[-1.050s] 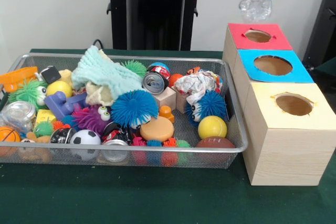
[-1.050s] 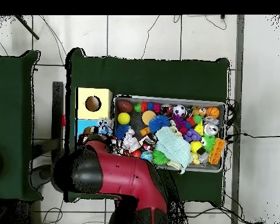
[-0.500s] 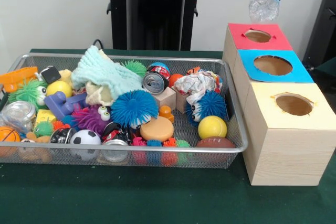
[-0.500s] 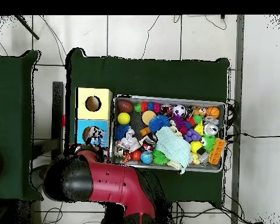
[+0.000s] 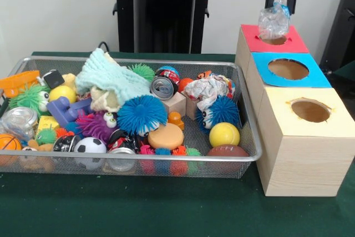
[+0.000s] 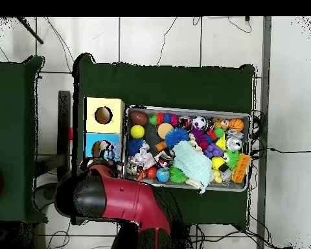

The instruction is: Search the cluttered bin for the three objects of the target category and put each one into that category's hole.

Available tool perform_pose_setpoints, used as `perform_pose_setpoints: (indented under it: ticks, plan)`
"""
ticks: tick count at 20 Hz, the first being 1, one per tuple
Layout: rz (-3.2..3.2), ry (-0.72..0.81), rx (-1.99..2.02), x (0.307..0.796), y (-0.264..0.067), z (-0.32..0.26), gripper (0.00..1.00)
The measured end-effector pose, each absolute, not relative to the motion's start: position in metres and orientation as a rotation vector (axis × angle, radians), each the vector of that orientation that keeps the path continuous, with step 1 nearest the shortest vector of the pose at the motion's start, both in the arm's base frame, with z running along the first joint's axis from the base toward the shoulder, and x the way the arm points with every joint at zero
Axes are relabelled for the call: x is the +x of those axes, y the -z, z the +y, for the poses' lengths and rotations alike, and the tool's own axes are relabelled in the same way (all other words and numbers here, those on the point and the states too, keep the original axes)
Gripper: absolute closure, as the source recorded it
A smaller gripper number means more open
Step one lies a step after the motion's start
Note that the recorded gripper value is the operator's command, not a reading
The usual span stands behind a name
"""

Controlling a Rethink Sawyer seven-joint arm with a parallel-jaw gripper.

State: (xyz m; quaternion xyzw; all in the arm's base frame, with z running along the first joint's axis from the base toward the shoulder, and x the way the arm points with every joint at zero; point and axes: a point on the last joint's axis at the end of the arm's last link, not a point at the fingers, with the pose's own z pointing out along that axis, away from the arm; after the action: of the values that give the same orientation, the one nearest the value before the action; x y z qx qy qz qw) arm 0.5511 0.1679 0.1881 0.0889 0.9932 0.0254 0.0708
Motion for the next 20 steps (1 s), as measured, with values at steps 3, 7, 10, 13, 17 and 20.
perform_pose_setpoints:
  ticks: [3,7,10,13,17,20]
  plan:
    - [2.971,-0.069,0.274,0.553,-0.181,0.167,1.00]
    - [2.958,-0.059,0.274,0.554,-0.167,0.171,1.00]
    - [2.974,-0.059,0.261,0.550,-0.158,0.179,1.00]
    - [2.984,-0.057,0.244,0.546,-0.154,0.186,1.00]
    - [2.992,-0.049,0.223,0.541,-0.152,0.195,1.00]
    - [2.990,-0.043,0.221,0.537,-0.153,0.201,1.00]
